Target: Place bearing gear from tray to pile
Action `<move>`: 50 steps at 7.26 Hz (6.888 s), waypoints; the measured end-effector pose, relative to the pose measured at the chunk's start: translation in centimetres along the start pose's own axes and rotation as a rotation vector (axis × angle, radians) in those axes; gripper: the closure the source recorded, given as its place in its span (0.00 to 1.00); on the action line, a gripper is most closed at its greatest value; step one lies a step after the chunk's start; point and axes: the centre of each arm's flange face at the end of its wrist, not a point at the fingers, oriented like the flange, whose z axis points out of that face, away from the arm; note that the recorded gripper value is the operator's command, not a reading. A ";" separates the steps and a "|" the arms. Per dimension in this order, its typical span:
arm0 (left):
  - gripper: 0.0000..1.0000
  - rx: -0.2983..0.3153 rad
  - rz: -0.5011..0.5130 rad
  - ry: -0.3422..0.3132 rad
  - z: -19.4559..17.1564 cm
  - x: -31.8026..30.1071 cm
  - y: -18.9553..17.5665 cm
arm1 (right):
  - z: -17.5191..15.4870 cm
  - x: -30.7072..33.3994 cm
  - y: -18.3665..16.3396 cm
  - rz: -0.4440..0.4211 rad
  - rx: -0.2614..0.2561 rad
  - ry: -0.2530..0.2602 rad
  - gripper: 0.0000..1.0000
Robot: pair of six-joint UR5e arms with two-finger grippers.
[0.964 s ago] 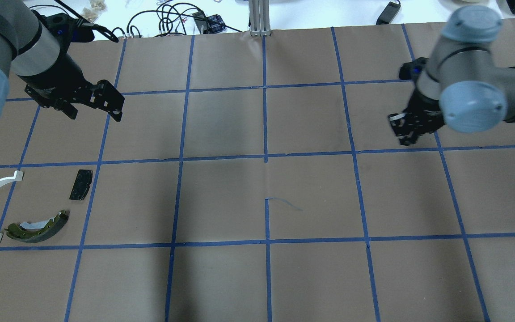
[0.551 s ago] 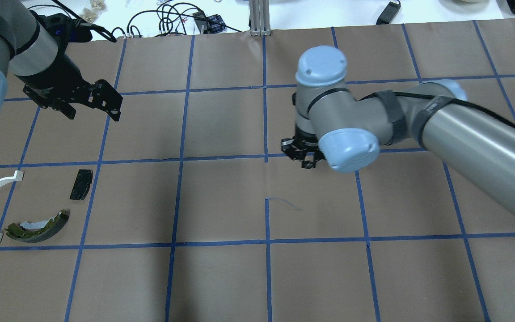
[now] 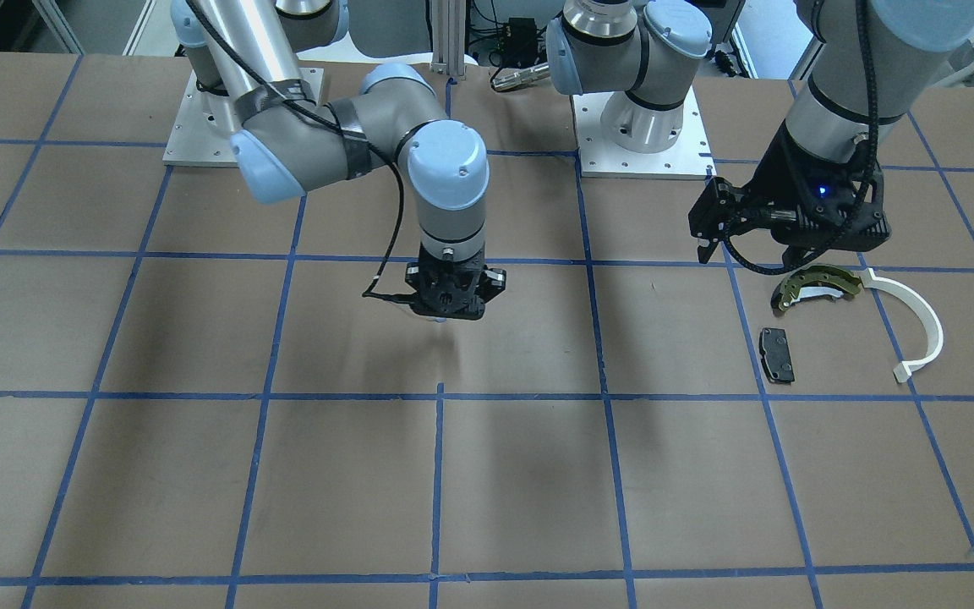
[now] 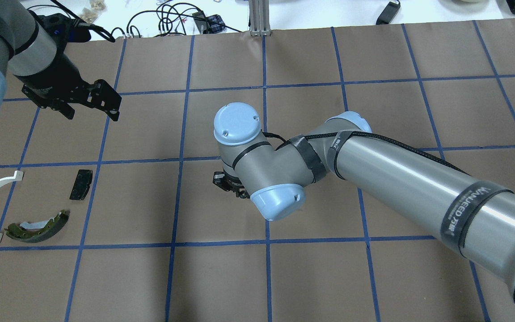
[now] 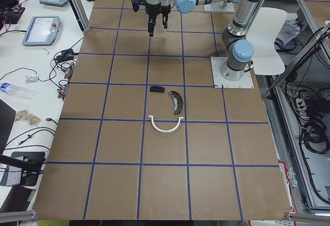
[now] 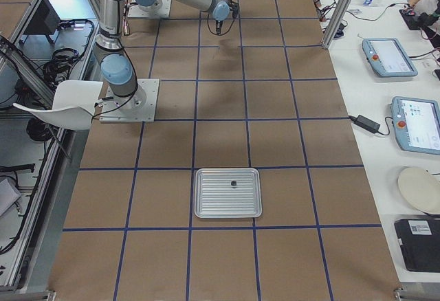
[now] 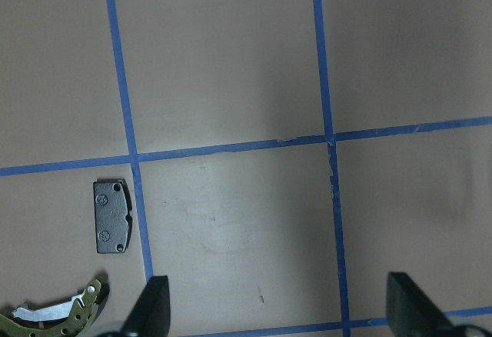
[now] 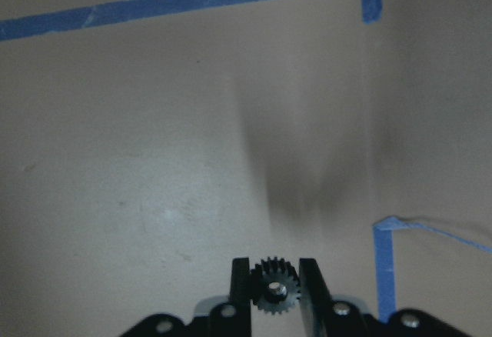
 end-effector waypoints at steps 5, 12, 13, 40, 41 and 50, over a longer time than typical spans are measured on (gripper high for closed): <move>0.00 -0.010 -0.002 0.004 0.6 0.0 -0.5 | -5.3 9.3 -8.8 -0.002 0.114 -0.032 0.00; 0.00 -0.077 0.093 0.026 11.3 18.3 -1.5 | -14.6 53.2 -15.5 -0.059 -0.012 0.138 0.00; 0.00 -0.093 0.122 0.026 13.8 20.5 -1.2 | -14.3 58.5 -14.8 -0.062 -0.023 0.135 0.00; 1.00 -0.218 -0.048 -0.001 12.6 -11.6 -6.5 | -8.2 50.4 -18.3 -0.239 -0.010 0.125 1.00; 1.00 -0.234 -0.062 0.017 13.6 -16.6 -5.0 | -7.8 42.3 -18.0 -0.228 -0.003 0.128 1.00; 0.99 -0.264 -0.029 0.088 24.5 -26.8 0.7 | 1.7 -6.1 -0.3 0.035 0.015 -0.015 0.00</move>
